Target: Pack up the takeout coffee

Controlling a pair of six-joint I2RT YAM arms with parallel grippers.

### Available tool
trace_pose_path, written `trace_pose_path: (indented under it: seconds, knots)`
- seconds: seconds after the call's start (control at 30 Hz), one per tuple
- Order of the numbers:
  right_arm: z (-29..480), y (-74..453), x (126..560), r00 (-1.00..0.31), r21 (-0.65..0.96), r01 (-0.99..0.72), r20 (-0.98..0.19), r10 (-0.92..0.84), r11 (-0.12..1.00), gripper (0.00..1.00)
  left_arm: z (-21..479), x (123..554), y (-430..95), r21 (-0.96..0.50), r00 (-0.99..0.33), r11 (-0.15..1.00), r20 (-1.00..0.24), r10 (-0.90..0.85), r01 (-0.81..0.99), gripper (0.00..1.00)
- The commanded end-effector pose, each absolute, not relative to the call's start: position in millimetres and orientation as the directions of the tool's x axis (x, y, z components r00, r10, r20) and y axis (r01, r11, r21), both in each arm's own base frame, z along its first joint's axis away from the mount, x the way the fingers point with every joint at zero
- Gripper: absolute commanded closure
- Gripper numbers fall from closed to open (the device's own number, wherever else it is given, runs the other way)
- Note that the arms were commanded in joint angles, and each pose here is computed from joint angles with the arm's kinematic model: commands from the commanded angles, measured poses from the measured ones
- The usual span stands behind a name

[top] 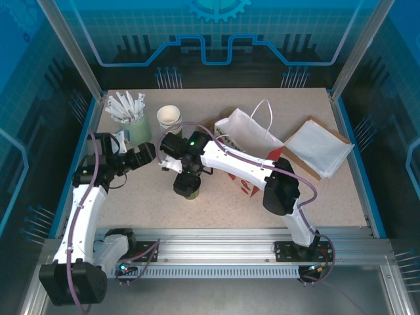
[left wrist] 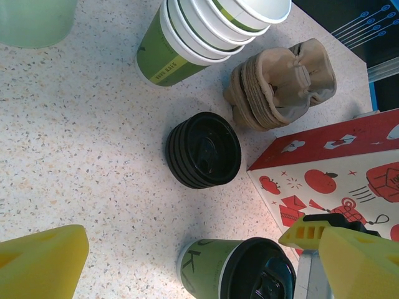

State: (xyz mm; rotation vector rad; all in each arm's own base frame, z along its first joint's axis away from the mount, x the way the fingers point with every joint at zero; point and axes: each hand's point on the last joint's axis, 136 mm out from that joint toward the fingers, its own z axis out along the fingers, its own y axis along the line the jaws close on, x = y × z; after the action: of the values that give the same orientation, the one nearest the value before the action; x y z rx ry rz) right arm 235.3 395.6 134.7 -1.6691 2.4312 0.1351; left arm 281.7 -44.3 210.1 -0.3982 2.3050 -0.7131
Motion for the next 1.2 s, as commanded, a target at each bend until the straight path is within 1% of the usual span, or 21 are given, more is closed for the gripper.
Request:
trace_pose_path:
  seconds: [0.0,0.47,0.9,1.17]
  knots:
    - [133.5,394.4,235.3,-0.344,-0.014,-0.935,-0.191,-0.919,0.353,0.1,208.5,282.5,-47.5,-0.605,-0.725,0.794,-0.523,-0.448,-0.054,0.04]
    - [128.7,395.1,237.5,-0.348,-0.012,-0.935,-0.177,-0.921,0.356,0.18,208.8,282.0,-50.4,-0.619,-0.729,0.784,-0.517,-0.449,-0.043,0.04]
    - [123.7,393.8,238.2,-0.347,-0.016,-0.935,-0.159,-0.924,0.354,0.23,209.1,281.5,-53.1,-0.628,-0.733,0.778,-0.515,-0.445,-0.031,0.04]
    - [120.3,392.1,239.2,-0.348,-0.024,-0.935,-0.147,-0.926,0.355,0.33,209.1,281.3,-53.9,-0.63,-0.734,0.776,-0.514,-0.444,-0.028,0.04]
